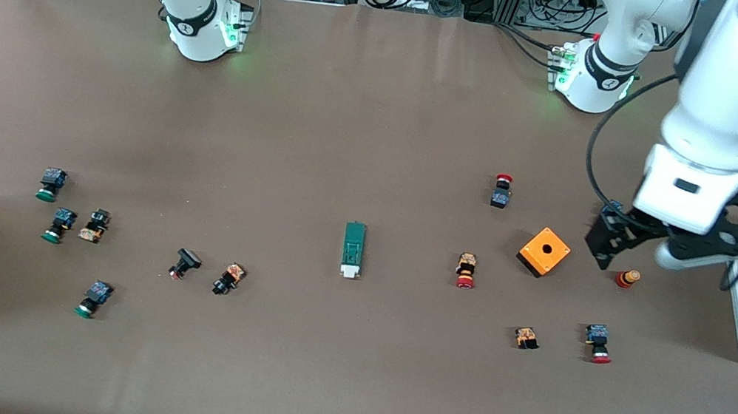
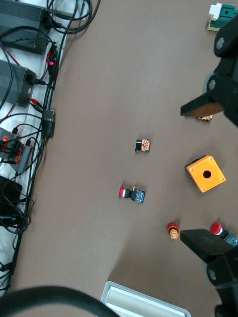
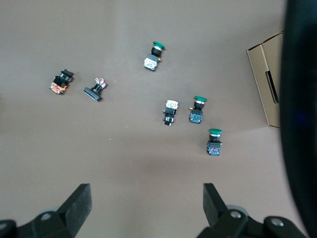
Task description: Close load switch with both arms
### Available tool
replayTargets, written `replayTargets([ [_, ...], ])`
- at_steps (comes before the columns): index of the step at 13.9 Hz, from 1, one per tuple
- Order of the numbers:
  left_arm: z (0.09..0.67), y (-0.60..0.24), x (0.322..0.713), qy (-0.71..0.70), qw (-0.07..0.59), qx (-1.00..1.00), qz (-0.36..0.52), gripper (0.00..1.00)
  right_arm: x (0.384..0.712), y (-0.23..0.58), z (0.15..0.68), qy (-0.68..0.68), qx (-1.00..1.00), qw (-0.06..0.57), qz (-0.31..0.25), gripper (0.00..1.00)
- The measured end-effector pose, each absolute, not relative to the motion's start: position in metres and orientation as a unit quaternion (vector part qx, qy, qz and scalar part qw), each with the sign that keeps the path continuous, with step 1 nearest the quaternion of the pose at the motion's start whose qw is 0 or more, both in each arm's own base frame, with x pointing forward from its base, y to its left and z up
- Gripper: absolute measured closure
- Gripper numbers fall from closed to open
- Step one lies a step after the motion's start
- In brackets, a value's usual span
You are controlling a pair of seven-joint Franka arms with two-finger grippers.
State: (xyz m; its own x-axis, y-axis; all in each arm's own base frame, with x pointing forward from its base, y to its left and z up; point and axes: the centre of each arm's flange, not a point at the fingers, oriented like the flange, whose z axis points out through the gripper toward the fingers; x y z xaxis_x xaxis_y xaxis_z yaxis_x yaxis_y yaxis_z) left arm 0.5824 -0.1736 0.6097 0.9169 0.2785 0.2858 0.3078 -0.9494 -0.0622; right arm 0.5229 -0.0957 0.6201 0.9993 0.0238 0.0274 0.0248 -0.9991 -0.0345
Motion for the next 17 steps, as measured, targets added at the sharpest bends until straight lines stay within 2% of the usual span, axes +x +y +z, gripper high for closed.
replayTargets([
  [5, 0.609, -0.141, 0.591, -0.143, 0.044, -0.981, -0.126, 0.0, 0.523, -0.095, 0.62, -0.013, -1.0, 0.017, -0.013, 0.0],
  [10, 0.607, -0.065, 0.604, -0.181, 0.006, -0.978, -0.102, 0.0, 0.523, -0.095, 0.62, -0.013, -1.0, 0.017, -0.013, 0.0],
  [13, 0.601, -0.06, 0.604, -0.184, 0.007, -0.978, -0.094, 0.0, 0.523, -0.095, 0.62, -0.014, -1.0, 0.017, -0.013, 0.0],
  [17, 0.595, -0.03, 0.606, -0.123, 0.0, -0.99, -0.076, 0.0, 0.524, -0.093, 0.62, -0.015, -1.0, 0.017, -0.013, 0.0],
])
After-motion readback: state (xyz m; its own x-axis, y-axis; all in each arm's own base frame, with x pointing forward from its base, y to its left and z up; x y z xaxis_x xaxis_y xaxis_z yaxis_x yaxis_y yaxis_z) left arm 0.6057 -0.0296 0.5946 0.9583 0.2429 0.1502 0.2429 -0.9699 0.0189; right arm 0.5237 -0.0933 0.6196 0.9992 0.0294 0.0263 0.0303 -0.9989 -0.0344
